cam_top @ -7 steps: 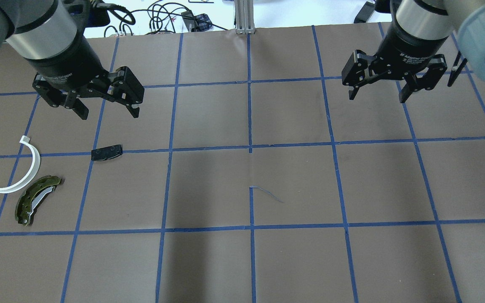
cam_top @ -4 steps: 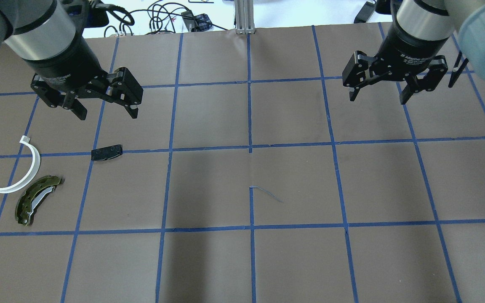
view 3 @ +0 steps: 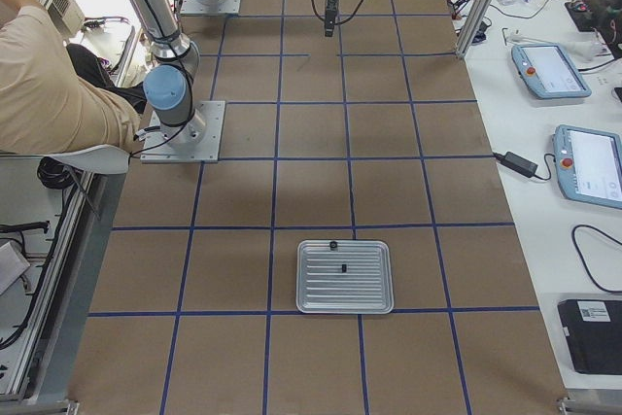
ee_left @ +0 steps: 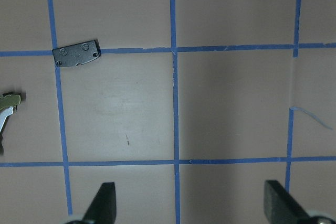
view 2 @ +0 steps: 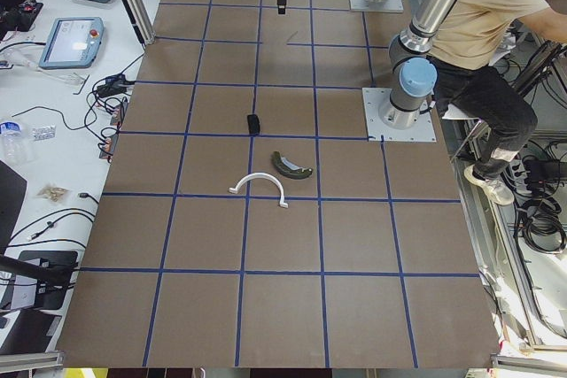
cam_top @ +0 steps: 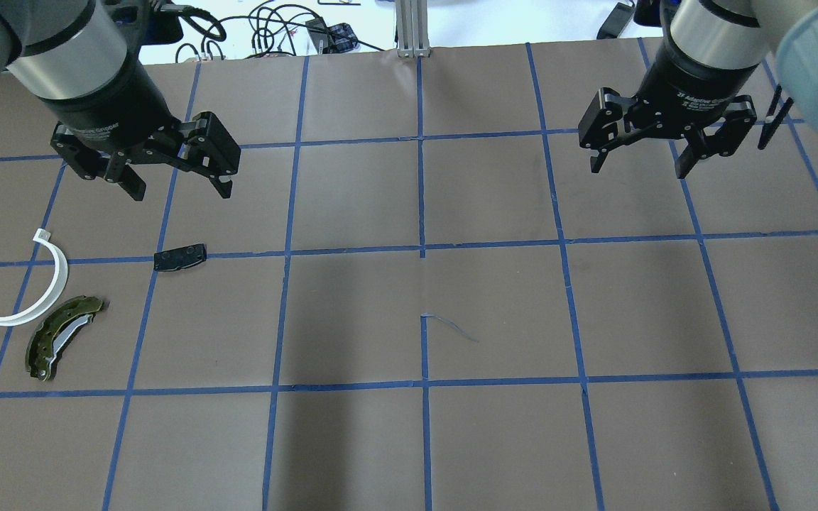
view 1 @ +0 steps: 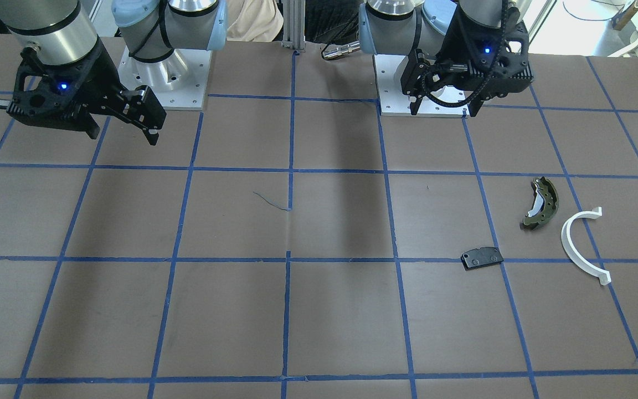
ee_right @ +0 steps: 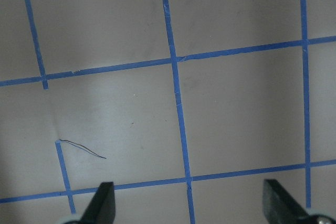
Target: Place bearing gear from tray to pile
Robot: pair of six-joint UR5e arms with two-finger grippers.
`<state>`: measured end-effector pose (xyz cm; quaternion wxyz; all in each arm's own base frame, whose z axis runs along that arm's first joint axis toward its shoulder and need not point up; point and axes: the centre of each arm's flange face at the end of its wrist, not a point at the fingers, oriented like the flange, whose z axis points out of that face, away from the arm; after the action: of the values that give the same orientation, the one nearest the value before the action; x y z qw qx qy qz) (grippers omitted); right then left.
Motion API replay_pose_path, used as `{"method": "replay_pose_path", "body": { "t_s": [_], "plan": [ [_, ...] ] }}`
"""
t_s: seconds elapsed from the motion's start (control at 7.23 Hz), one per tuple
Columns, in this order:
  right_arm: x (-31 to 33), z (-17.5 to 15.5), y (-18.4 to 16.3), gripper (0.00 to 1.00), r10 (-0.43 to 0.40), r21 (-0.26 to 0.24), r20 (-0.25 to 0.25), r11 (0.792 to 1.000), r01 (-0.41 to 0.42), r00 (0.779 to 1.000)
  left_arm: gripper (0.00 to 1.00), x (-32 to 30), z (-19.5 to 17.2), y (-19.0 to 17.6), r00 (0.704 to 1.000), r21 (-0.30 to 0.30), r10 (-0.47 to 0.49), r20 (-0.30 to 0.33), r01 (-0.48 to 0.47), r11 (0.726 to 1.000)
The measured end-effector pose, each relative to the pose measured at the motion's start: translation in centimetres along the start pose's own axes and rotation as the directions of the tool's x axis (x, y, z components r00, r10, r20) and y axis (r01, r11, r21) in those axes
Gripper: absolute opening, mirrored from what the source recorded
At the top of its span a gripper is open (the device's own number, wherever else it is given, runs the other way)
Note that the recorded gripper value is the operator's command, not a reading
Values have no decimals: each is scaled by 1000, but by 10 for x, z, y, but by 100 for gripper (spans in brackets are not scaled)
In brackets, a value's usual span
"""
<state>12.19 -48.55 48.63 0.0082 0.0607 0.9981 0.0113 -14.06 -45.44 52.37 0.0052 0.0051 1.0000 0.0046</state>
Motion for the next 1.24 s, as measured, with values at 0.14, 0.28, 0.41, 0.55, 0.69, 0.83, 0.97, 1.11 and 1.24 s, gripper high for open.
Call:
{"method": "replay_pose_path", "body": {
  "t_s": [0.14, 0.28, 0.41, 0.55, 0.69, 0.83, 0.97, 1.11, 1.24],
  "plan": [
    [0, 0, 0, 100, 1, -1, -1, 1000, -1, 1000, 100, 0, -1, 0, 1000, 1, 0, 0, 0, 1000],
    [2, 1, -1, 100, 4, -1, -2, 1000, -4, 1000, 100, 0, -1, 1, 1000, 1, 0, 1, 0, 1000],
    [8, 1, -4, 100, 10, 1, -10, 1000, -10, 1000, 100, 0, -1, 1, 1000, 0, 0, 1, 0, 1000],
    [25, 2, -11, 100, 29, 1, -33, 1000, -29, 999, 100, 0, -1, 1, 1000, 0, 0, 1, 0, 1000],
    [53, 3, -19, 100, 72, 1, -55, 997, -72, 996, 100, 0, -1, 1, 1000, 0, 0, 1, 0, 1000],
    [87, 5, -29, 100, 126, 0, -63, 992, -126, 990, 100, 0, -1, 1, 1000, 0, 0, 1, 0, 1000],
    [121, 9, -40, 100, 178, 2, -64, 984, -178, 982, 100, 0, -2, 1, 1000, 0, 0, 2, 0, 1000],
    [153, 14, -52, 100, 186, 7, -65, 983, -186, 980, 100, 0, -2, 2, 1000, 0, 1, 2, -1, 1000],
    [181, 18, -58, 100, 131, 2, -65, 991, -132, 989, 100, 0, -3, 3, 1000, 0, 1, 2, -1, 1000]
  ]
}}
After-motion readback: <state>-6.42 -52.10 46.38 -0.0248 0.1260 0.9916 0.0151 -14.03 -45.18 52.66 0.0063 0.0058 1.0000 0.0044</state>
